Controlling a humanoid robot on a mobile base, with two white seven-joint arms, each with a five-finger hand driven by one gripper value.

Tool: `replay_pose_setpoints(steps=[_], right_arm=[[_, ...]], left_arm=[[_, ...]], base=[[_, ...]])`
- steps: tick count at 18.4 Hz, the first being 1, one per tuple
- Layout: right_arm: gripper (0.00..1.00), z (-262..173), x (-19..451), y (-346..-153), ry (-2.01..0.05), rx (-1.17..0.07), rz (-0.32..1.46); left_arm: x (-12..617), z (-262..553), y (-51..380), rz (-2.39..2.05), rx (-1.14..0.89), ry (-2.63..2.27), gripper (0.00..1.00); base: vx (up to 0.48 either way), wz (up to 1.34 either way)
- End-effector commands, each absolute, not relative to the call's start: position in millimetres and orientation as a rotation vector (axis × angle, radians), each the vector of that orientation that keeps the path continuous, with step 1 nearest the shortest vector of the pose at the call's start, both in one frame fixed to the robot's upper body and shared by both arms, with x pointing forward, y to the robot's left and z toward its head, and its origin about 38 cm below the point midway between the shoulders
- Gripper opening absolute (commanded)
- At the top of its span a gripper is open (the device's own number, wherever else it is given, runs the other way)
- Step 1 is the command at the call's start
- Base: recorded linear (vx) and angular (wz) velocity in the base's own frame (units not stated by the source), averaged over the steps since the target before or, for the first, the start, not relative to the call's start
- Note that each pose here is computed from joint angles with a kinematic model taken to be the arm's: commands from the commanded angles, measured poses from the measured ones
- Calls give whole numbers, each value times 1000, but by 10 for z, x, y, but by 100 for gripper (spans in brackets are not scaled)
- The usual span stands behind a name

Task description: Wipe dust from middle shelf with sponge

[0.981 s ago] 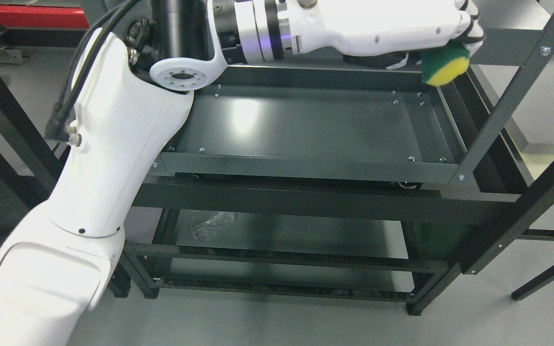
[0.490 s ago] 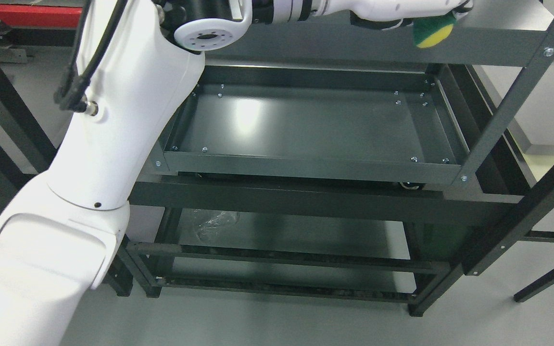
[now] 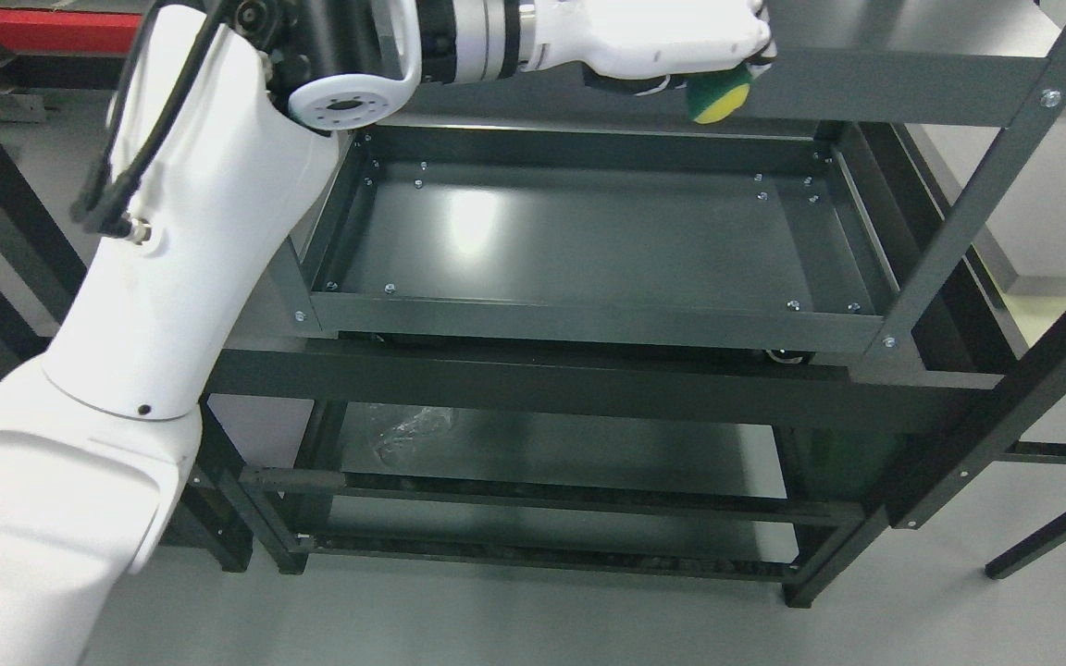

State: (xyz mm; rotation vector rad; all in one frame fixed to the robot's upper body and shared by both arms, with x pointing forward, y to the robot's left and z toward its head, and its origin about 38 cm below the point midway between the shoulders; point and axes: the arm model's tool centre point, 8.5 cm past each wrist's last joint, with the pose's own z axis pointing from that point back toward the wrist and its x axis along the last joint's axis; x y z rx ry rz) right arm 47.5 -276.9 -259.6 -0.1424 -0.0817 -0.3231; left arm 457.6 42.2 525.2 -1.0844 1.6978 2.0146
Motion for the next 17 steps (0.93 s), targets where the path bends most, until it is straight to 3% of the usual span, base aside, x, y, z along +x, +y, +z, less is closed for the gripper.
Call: replay_pose_setpoints(steps=[1, 8, 17], right_arm=[[100, -2588, 460, -2873, -29, -152, -324], [100, -2588, 460, -2873, -29, -152, -324], [100, -2587, 460, -2874, -29, -154, -323]], left_arm=[[4509, 5326, 1354, 2078, -1213, 1647, 0], [4290, 5402, 2220, 2241, -1279, 1544, 0], [3824, 5498, 3725, 2477, -1557, 1447, 0]], base=[[0, 0], [0, 4], [0, 0]])
